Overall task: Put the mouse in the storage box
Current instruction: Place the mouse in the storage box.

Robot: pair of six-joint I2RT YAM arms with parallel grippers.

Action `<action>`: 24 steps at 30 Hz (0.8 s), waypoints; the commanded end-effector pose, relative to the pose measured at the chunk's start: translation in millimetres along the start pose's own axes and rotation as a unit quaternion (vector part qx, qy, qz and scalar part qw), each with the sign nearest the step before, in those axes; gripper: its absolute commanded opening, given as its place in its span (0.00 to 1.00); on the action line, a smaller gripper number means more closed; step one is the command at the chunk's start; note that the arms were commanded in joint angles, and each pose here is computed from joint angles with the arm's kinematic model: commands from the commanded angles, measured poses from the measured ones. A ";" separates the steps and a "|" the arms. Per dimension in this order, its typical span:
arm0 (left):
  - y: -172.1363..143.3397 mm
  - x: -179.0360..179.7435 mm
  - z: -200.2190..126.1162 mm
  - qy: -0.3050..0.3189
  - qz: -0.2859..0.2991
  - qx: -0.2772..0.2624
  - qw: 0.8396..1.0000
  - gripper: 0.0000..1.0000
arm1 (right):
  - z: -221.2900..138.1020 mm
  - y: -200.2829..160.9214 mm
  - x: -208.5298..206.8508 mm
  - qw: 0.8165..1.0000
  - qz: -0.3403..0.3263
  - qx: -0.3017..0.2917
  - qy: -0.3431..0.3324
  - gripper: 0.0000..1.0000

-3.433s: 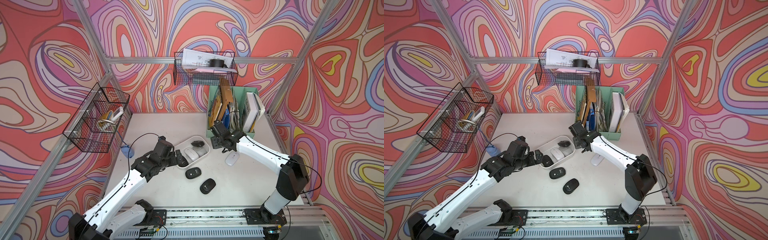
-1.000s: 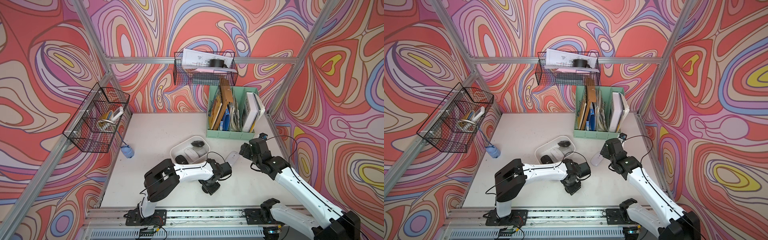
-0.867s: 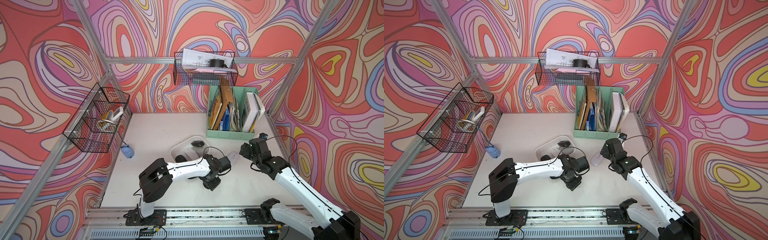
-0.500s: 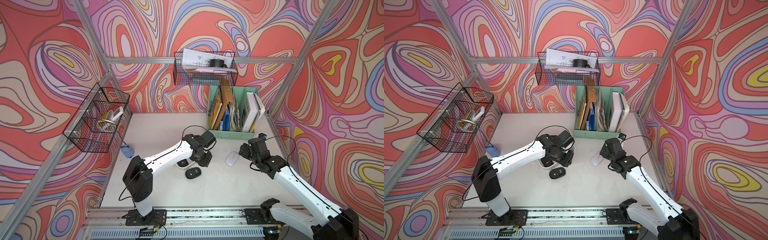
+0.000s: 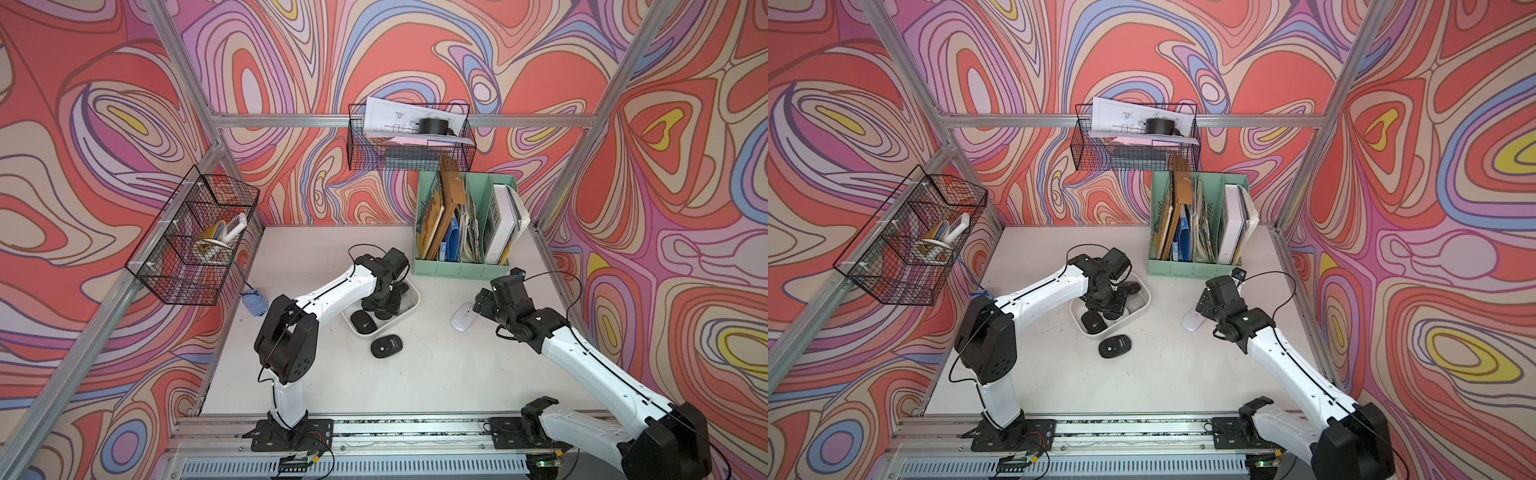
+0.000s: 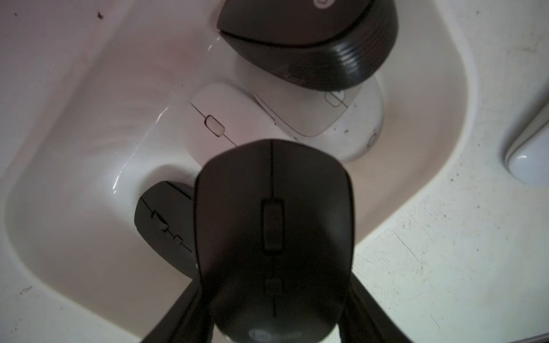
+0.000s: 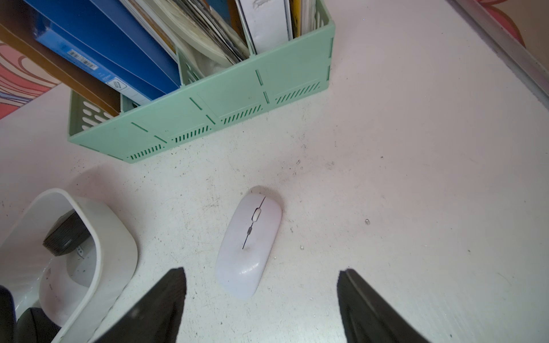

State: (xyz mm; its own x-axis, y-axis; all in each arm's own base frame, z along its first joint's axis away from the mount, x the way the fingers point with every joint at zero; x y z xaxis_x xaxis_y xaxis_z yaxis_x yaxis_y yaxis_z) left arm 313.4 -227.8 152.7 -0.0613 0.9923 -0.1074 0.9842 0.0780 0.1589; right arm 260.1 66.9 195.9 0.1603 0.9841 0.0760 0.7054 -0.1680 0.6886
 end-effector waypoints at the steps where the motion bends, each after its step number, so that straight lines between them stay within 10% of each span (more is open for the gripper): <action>1: 12.2 -1.7 5.8 -0.006 -0.026 -0.006 1.000 0.48 | 3.7 -2.8 -0.6 1.000 0.000 0.001 0.000 0.82; 24: 26.2 -5.4 33.8 -0.012 -0.058 0.026 0.998 0.68 | 8.5 -1.2 4.7 1.000 -0.004 0.011 0.008 0.82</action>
State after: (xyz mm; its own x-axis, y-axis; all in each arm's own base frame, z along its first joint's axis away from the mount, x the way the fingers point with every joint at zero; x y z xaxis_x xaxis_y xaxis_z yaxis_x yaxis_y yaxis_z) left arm 340.1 -231.7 121.7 -0.1623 0.9801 -0.1144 0.9801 0.1736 0.0961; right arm 262.7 70.5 187.5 0.1451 0.9865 0.0756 0.7274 -0.1581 0.6678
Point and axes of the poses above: each gripper's point midway between its finger pads, its own z axis out along the fingers, its own x axis along the line the jaws close on, y = z × x, the point moved 6 cm from there along -z, back along the fingers, and after that the axes turned 13 degrees about -z, right-handed, at the moved point
